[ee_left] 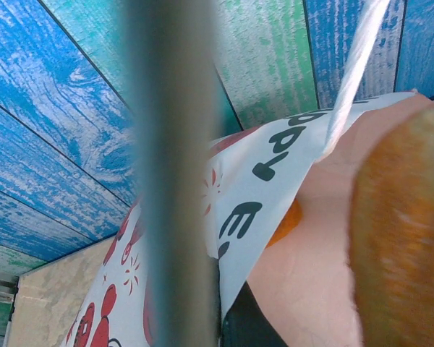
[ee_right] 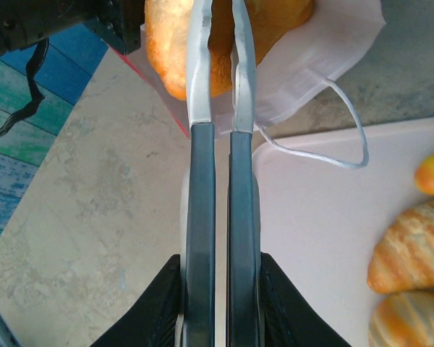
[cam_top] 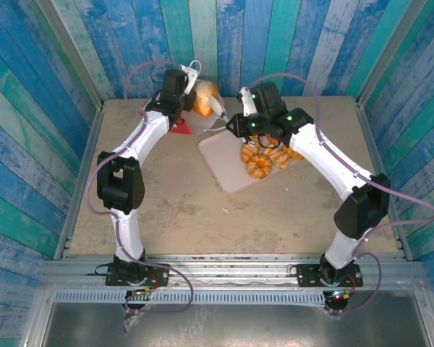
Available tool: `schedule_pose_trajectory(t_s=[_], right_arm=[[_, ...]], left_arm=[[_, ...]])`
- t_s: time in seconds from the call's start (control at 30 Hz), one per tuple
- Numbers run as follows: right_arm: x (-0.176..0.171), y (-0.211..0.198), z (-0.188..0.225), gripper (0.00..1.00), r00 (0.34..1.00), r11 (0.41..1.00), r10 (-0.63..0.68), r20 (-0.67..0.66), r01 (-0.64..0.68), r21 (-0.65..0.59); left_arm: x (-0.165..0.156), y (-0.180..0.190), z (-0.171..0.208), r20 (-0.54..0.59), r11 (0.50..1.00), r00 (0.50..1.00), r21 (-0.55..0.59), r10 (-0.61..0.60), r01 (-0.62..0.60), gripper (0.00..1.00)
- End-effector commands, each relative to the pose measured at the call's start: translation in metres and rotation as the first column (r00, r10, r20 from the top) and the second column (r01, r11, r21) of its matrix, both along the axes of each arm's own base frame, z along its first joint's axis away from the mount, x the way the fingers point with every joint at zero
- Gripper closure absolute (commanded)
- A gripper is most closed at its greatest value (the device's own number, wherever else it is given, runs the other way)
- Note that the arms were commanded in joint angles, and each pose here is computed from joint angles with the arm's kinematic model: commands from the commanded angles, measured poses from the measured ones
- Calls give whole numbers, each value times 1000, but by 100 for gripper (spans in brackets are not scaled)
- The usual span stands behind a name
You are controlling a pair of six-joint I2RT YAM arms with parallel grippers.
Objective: Take the fake bread out of the paper bag
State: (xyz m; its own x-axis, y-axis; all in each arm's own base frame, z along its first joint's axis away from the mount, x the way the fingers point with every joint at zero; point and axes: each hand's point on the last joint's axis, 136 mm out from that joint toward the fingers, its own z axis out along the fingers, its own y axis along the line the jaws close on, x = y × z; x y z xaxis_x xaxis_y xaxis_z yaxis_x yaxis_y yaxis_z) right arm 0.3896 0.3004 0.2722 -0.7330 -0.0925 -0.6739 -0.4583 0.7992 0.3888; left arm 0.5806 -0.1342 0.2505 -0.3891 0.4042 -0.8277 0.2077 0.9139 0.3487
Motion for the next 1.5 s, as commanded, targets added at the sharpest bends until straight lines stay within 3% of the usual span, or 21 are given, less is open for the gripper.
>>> schedule_pose_trajectory(t_s=[0.0, 0.4, 0.73, 1.03, 1.47], right_arm=[[-18, -10, 18, 99, 999, 1000, 22, 42, -22, -7], [-63, -53, 51, 99, 995, 999, -4, 102, 9, -46], [-74, -110, 74, 99, 971, 976, -177, 163, 194, -100], [-63, -133, 14, 99, 957, 939, -288, 35, 290, -187], [-43, -93, -64, 99, 966, 942, -221, -138, 174, -286]], left_arm=[[1, 2, -5, -6, 1000, 1000, -15, 12, -12, 100], [0, 2, -7, -15, 1000, 1000, -25, 12, -13, 100], [-3, 1, -3, -12, 999, 1000, -45, 7, -8, 100], [-4, 1, 1, -3, 999, 1000, -50, 9, -9, 100], [2, -1, 18, 26, 996, 999, -87, 19, -17, 100]])
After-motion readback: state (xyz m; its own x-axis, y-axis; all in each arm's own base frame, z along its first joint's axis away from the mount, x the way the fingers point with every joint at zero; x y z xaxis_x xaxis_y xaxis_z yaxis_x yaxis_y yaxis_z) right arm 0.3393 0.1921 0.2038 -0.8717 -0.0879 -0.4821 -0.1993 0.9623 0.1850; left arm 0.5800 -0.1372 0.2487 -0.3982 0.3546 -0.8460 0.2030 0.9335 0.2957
